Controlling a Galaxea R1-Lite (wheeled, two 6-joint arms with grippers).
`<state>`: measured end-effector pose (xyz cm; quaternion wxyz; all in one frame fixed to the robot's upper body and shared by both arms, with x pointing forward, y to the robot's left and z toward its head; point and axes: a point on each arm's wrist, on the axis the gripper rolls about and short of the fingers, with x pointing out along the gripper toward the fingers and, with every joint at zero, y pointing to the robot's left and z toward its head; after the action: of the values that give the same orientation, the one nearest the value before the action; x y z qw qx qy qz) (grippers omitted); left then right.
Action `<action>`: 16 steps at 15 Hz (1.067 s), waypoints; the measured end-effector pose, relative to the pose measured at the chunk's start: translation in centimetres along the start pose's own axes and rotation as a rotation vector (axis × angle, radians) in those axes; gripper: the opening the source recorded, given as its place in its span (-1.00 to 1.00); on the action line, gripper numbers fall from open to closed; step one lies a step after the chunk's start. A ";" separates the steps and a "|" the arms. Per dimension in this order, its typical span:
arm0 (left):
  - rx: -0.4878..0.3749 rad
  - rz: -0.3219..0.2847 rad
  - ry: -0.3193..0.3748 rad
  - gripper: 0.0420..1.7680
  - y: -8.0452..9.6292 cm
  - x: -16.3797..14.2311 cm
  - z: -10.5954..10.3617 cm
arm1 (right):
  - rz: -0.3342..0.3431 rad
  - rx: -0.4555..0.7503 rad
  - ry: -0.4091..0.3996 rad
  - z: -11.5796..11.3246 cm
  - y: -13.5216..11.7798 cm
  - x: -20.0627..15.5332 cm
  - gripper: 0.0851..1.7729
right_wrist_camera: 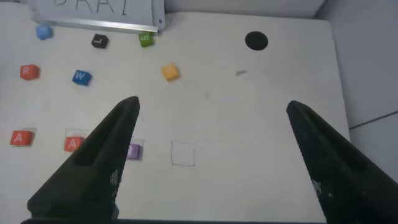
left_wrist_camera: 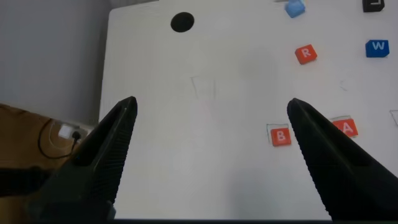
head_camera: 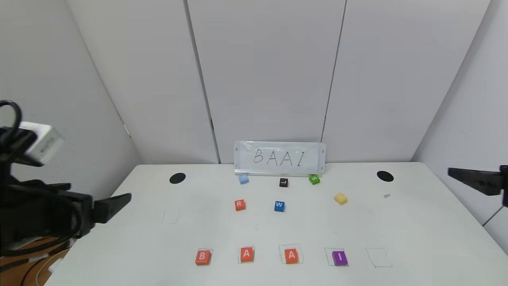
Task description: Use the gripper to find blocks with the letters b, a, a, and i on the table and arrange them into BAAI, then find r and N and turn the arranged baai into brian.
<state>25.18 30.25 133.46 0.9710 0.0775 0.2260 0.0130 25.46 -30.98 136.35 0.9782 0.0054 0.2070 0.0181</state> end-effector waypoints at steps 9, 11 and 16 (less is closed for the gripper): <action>0.057 0.130 -0.351 0.94 4.1 -16.8 -6.9 | -0.067 -0.050 -0.383 -6.2 -2.5 -17.9 0.91; 0.066 0.165 -0.412 0.94 4.0 -18.5 -8.6 | -0.101 -0.084 -0.455 -7.9 -2.5 -20.4 0.91; 0.058 0.182 -0.541 0.94 3.2 -20.9 -11.3 | -0.074 -0.106 -0.597 -10.8 -2.1 -23.4 0.92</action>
<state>1.53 33.77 133.10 0.9882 0.1260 -0.0488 0.0725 -0.27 -33.95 135.93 0.9947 -0.0478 -0.0910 -0.0091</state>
